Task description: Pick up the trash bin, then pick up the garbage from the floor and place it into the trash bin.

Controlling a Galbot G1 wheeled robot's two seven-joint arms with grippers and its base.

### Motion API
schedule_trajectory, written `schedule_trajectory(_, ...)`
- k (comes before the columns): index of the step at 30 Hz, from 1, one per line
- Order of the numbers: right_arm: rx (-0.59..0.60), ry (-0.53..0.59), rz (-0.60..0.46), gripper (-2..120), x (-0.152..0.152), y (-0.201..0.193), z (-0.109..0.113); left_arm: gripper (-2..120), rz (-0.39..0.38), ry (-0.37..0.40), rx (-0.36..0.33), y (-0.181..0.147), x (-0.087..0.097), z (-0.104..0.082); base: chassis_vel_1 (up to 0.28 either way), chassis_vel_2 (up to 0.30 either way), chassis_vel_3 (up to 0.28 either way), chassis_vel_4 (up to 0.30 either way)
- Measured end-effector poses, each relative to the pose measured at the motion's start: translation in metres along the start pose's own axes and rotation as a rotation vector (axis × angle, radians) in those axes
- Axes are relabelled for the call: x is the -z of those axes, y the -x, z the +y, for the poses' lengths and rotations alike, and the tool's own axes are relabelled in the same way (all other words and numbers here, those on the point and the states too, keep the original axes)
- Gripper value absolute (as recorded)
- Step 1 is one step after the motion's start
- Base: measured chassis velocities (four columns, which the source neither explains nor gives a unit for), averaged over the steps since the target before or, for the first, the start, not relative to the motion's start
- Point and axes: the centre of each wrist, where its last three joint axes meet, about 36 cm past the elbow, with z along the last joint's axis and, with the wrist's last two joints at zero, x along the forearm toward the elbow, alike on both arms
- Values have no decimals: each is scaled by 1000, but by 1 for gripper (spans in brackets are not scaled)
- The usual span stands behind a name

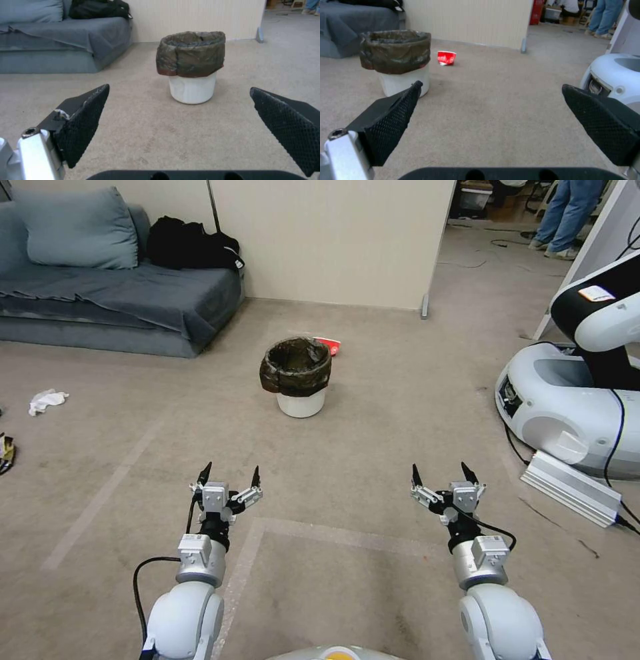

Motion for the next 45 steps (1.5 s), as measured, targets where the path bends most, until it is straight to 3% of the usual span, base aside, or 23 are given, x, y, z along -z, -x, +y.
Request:
schedule_trajectory(23,-4,-1,-3,100,4,-4,1,100,8,0,0,1,3,-1,0,0,0,0)
schedule_trajectory(25,-42,-15,-19,100,31,-29,9,100,34,-9,-10,4,28,-8,0,0,0,0)
schedule_trajectory(26,-42,-15,-19,100,31,-29,9,100,34,-9,-10,4,28,-8,0,0,0,0)
schedule_trajectory(29,-97,-35,-34,100,64,-57,14,100,70,-14,-22,5,57,-16,0,0,0,0)
schedule_trajectory(30,-97,-35,-34,100,64,-57,14,100,70,-14,-22,5,57,-16,0,0,0,0)
schedule_trajectory(33,-119,-46,-38,100,77,-67,15,100,105,-14,-37,4,84,-23,0,0,0,0)
schedule_trajectory(36,-121,-45,-39,100,77,-67,15,100,122,-14,-43,1,97,-28,0,0,0,0)
schedule_trajectory(39,-121,-45,-40,100,78,-67,15,100,129,-16,-40,0,101,-30,0,0,0,0)
schedule_trajectory(42,-118,-26,-126,100,75,-65,12,100,130,-17,-37,0,101,-30,0,0,0,0)
schedule_trajectory(45,-116,-21,-146,100,74,-64,11,100,132,-18,-36,0,101,-30,0,0,0,0)
